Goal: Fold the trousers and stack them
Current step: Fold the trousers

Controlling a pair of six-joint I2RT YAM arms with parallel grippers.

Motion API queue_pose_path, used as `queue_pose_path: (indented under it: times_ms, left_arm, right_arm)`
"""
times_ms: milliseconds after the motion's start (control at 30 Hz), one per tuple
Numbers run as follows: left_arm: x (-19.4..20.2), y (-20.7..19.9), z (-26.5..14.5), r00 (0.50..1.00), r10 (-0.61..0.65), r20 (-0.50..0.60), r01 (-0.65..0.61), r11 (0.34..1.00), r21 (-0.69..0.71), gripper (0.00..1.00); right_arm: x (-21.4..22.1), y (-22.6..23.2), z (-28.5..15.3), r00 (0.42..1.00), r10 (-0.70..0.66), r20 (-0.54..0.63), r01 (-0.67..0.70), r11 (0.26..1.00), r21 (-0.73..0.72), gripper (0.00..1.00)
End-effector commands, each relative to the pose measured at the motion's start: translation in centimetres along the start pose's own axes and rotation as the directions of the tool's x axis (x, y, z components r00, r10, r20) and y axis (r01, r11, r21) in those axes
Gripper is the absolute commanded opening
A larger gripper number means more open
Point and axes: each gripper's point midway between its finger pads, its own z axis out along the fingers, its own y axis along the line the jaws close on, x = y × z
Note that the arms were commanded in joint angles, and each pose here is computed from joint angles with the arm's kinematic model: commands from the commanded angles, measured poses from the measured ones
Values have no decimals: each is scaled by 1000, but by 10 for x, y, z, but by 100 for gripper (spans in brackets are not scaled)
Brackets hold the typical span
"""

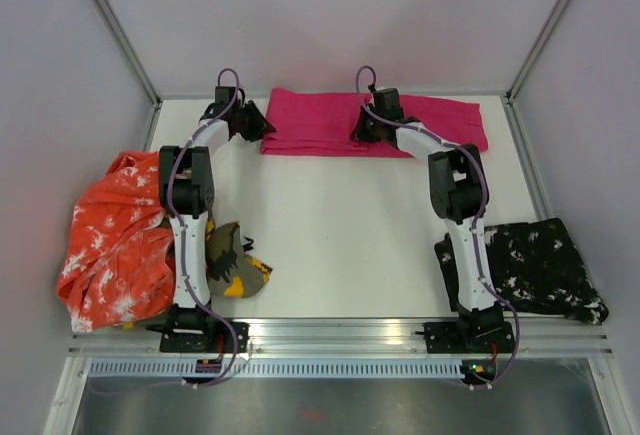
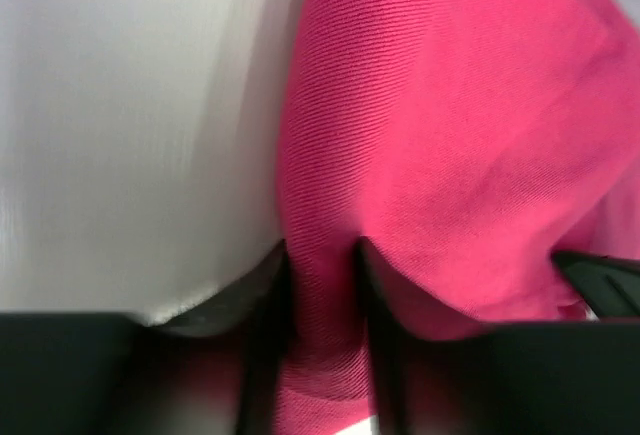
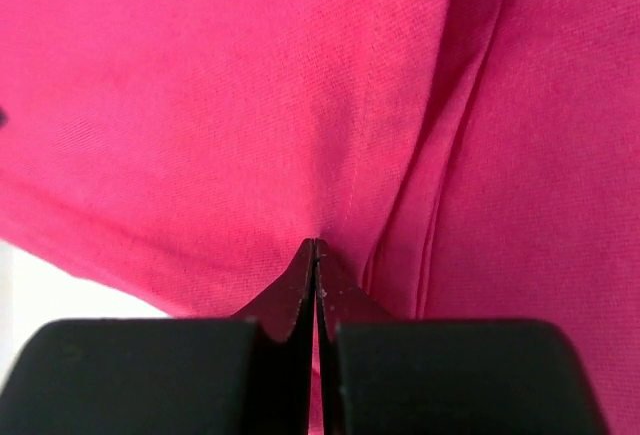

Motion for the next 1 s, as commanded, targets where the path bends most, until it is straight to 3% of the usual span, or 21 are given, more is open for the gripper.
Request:
queue_pose_path:
  times_ms: [0,67,233,333,533,767,967]
  left_arm:
    - [14,-1,10,997,-35,-63,37,999,30,32]
    - [14,-1,10,998,-33,-59,35,999,27,5]
    - [-3,-3,-3,1000,17,-2,-17,1000,2,2]
    - [-31,-7,-31,995,66,74,-65,998,-18,2]
    - [-96,-4,-101,958,147,248,-129,988,-90,2]
    - [-134,-2,-156,909,253,332,-203,963,-179,2]
    - [-171,-40,-211,835,350,425,-270,933,-237,2]
  right_arm:
    - [-20,22,-33,999,-36,15,37,999,-30,2]
    - [-49,39,-59,996,-54,74,57,997,-49,10]
    - [-108,63,-130,976,-89,200,103,993,-63,37]
    - [-124,46,-166,970,-64,233,71,997,-19,47]
    - [-100,-52,-202,974,23,225,-66,981,182,45]
    - [-62,-80,-218,980,49,192,-101,956,275,43]
    - [-45,-80,-221,980,98,175,-143,954,265,42]
